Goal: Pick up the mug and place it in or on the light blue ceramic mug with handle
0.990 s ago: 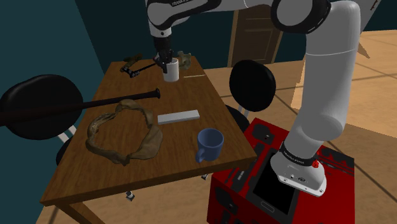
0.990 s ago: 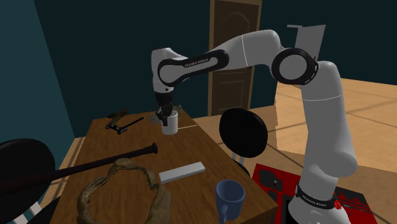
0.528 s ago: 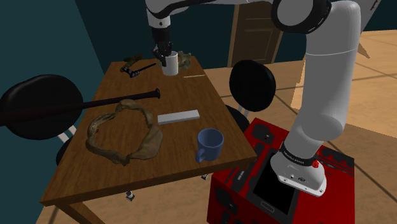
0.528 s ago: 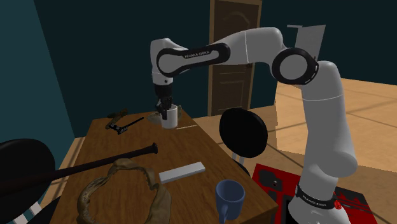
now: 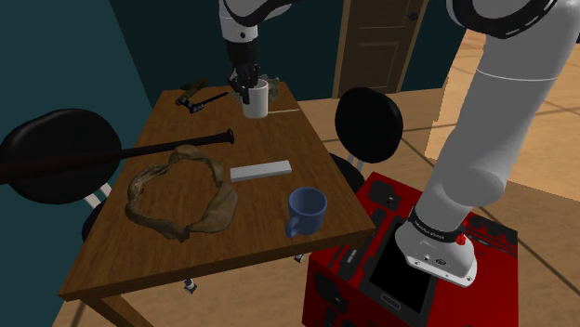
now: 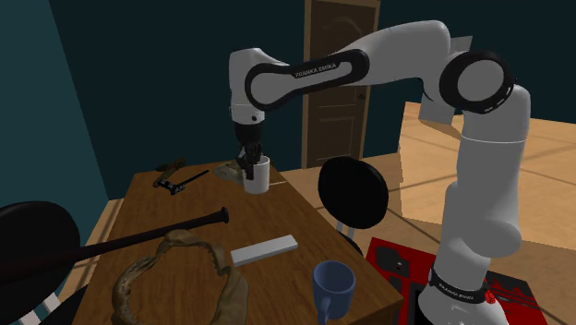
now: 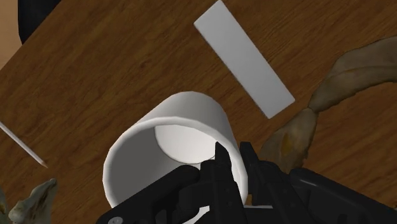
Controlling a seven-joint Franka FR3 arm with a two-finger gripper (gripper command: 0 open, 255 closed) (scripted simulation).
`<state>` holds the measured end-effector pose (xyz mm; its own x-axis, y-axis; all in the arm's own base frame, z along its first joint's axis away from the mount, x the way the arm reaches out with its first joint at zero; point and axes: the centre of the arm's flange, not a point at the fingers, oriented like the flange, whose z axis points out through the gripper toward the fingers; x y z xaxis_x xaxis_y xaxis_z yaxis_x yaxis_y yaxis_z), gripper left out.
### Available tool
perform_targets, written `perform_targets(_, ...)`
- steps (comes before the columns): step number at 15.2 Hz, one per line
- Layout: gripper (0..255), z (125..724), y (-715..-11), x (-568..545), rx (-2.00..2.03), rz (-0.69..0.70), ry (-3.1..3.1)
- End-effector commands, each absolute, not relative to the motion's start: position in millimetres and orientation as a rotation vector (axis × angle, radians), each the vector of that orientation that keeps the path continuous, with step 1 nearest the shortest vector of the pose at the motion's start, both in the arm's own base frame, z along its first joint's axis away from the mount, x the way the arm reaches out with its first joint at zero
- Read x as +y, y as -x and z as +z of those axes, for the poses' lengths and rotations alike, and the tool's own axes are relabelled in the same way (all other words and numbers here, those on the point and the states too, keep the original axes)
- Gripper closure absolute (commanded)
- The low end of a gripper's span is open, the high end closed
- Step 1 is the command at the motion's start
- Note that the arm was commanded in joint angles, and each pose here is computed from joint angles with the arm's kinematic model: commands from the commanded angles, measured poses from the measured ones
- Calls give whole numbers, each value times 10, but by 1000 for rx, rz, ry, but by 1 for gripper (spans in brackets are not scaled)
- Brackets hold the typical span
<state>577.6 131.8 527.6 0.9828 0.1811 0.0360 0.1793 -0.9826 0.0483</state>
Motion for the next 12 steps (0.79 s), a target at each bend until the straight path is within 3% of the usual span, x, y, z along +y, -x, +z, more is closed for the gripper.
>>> perform_targets(1, 255, 5264, -5506, 1440, 278, 62, -3083)
perform_targets(12, 255, 5344, -4225, 2118, 278, 62, -3083)
